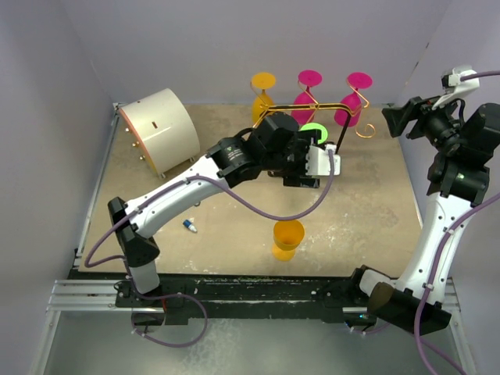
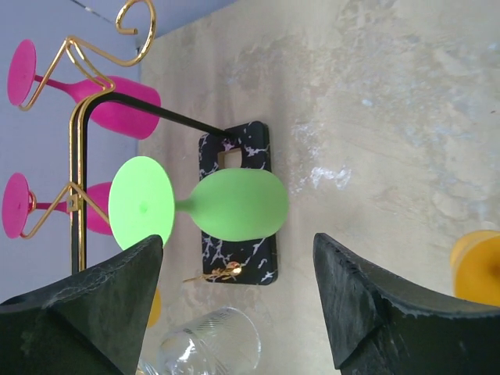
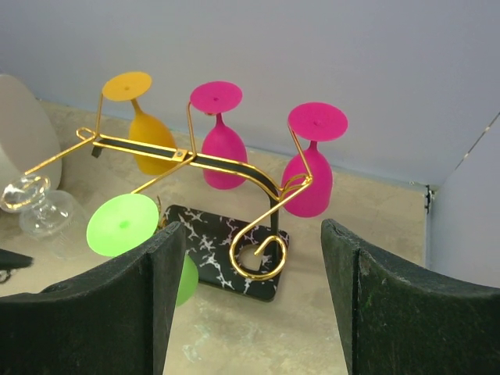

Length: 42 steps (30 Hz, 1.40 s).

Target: Place the wine glass upside down on the wine glass rack

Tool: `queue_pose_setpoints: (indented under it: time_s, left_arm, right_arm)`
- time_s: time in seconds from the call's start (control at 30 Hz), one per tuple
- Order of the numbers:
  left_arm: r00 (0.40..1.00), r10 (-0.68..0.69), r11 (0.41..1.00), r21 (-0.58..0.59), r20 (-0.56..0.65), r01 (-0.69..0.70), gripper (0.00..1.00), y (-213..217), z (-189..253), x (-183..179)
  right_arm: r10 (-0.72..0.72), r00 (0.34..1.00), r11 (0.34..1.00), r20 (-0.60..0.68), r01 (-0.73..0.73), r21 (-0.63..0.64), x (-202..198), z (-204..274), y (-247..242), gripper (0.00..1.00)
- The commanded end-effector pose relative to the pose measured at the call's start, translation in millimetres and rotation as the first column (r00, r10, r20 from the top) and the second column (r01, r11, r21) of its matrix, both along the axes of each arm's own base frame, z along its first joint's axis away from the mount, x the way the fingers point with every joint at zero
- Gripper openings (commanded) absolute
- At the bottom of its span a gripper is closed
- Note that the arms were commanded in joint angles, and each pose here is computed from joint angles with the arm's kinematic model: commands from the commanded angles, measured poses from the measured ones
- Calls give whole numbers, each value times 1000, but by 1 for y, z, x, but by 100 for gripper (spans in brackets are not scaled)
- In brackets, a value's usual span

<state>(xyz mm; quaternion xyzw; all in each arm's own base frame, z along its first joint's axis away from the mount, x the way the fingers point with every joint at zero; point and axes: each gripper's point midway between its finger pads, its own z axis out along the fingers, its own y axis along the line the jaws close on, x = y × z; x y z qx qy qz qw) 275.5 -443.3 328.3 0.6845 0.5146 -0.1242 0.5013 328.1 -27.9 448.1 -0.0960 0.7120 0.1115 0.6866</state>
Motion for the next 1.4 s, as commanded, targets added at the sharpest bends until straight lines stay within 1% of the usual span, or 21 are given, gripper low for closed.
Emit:
queue_pose_setpoints:
  time_s: [0.0, 0.07, 0.17, 0.23, 0.33, 0.4, 0.47, 0.6, 0.7, 0.83, 0.93, 1.07, 1.13, 1.17, 1.27, 1.3, 1.37]
  left_arm:
    - [992, -61, 996, -65, -108, 54, 81, 22, 19, -26]
    - [986, -63, 995, -82, -154, 51, 82, 35, 19, -27]
    - [969, -84, 991, -118, -233, 58, 83, 56, 19, -30]
    - [955, -97, 989, -135, -281, 61, 84, 67, 17, -35]
    - [914, -131, 989, -114, -384, 94, 85, 72, -8, -55]
    - [876, -152, 987, -116, -458, 110, 86, 71, -21, -69]
    - [847, -158, 987, -108, -507, 119, 86, 68, -34, -79]
    - [830, -169, 985, -61, -532, 161, 86, 57, -62, -99]
    - [832, -136, 987, 1, -539, 161, 86, 51, -85, -100]
    - [811, -98, 985, 58, -577, 160, 83, 42, -107, -98]
    - [793, -76, 980, 100, -605, 170, 79, 36, -125, -99]
    - [794, -51, 973, 148, -605, 175, 74, 31, -144, -100]
    - [799, -36, 972, 166, -600, 168, 70, 30, -149, -98]
    - [801, -30, 971, 172, -598, 165, 68, 30, -151, -96]
    - [798, -27, 968, 185, -602, 172, 56, 30, -157, -97]
    - [796, -26, 967, 188, -605, 174, 51, 30, -159, -98]
    - [792, -25, 965, 193, -610, 179, 42, 29, -161, -98]
  right_arm:
    - [54, 998, 994, 32, -51, -99, -12, 12, 9, 73]
    - [124, 992, 984, 13, -121, -130, -18, 8, 19, 72]
    - [254, 967, 957, -29, -256, -140, -29, -4, 40, 69]
    - [280, 958, 945, -57, -285, -159, -33, -13, 46, 68]
    - [258, 964, 943, -70, -266, -198, -35, -21, 47, 68]
    - [238, 969, 947, -67, -247, -207, -36, -25, 46, 68]
    - [220, 973, 953, -67, -229, -200, -35, -29, 44, 68]
    - [205, 977, 962, -62, -213, -170, -36, -36, 44, 68]
    - [180, 982, 966, -57, -187, -177, -38, -38, 42, 68]
    - [148, 987, 969, -58, -157, -190, -37, -41, 37, 68]
    - [139, 988, 972, -60, -148, -183, -35, -44, 35, 68]
    - [97, 994, 977, -58, -106, -183, -32, -46, 28, 70]
    - [73, 996, 979, -55, -82, -187, -31, -45, 24, 75]
    - [65, 996, 979, -55, -75, -190, -31, -45, 23, 79]
    - [52, 997, 979, -56, -62, -195, -32, -45, 21, 83]
    - [46, 997, 979, -58, -57, -195, -32, -45, 20, 85]
    - [37, 997, 980, -64, -49, -193, -31, -46, 18, 89]
